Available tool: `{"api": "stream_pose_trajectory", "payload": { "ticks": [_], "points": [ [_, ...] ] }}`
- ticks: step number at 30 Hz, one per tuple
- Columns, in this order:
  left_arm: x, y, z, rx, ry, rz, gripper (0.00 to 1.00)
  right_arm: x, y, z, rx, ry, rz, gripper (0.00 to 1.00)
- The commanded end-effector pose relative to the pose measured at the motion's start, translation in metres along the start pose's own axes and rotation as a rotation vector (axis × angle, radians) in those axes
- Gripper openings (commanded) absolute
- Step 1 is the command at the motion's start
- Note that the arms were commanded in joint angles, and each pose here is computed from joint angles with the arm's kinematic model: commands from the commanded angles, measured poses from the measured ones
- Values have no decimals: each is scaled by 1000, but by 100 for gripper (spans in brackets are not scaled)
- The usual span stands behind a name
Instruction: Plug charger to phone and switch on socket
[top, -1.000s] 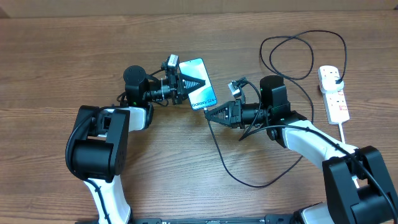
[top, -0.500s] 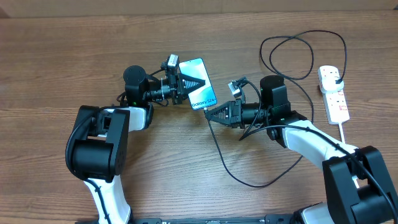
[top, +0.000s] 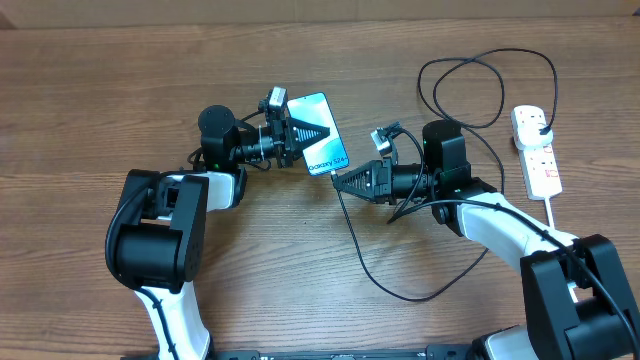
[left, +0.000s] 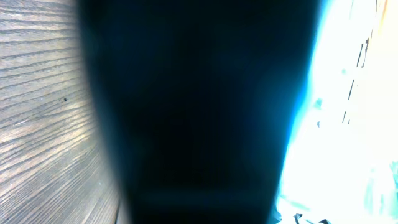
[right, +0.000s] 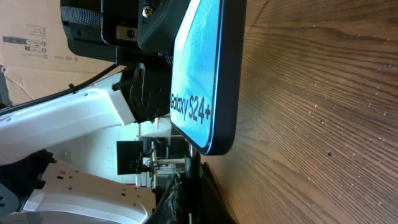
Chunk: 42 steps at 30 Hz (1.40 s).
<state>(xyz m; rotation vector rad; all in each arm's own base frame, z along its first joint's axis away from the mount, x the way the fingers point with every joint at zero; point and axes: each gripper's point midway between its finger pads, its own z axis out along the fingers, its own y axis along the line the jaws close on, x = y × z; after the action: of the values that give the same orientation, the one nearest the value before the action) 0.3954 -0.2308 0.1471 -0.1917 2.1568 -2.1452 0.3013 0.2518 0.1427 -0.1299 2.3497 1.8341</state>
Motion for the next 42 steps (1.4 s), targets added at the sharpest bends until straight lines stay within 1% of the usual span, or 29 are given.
{"api": "stream_pose_trajectory", "payload": {
  "ticks": [1, 30, 42],
  "points": [
    [7, -4, 3, 6, 37, 41, 4, -7, 0, -5, 10, -35, -17, 4],
    [6, -4, 2, 6, 30, 41, 4, -1, 3, -1, 3, -13, -14, 4],
    [4, -4, 3, 6, 22, 41, 4, 6, 7, 2, -18, 21, -14, 4]
  ]
}}
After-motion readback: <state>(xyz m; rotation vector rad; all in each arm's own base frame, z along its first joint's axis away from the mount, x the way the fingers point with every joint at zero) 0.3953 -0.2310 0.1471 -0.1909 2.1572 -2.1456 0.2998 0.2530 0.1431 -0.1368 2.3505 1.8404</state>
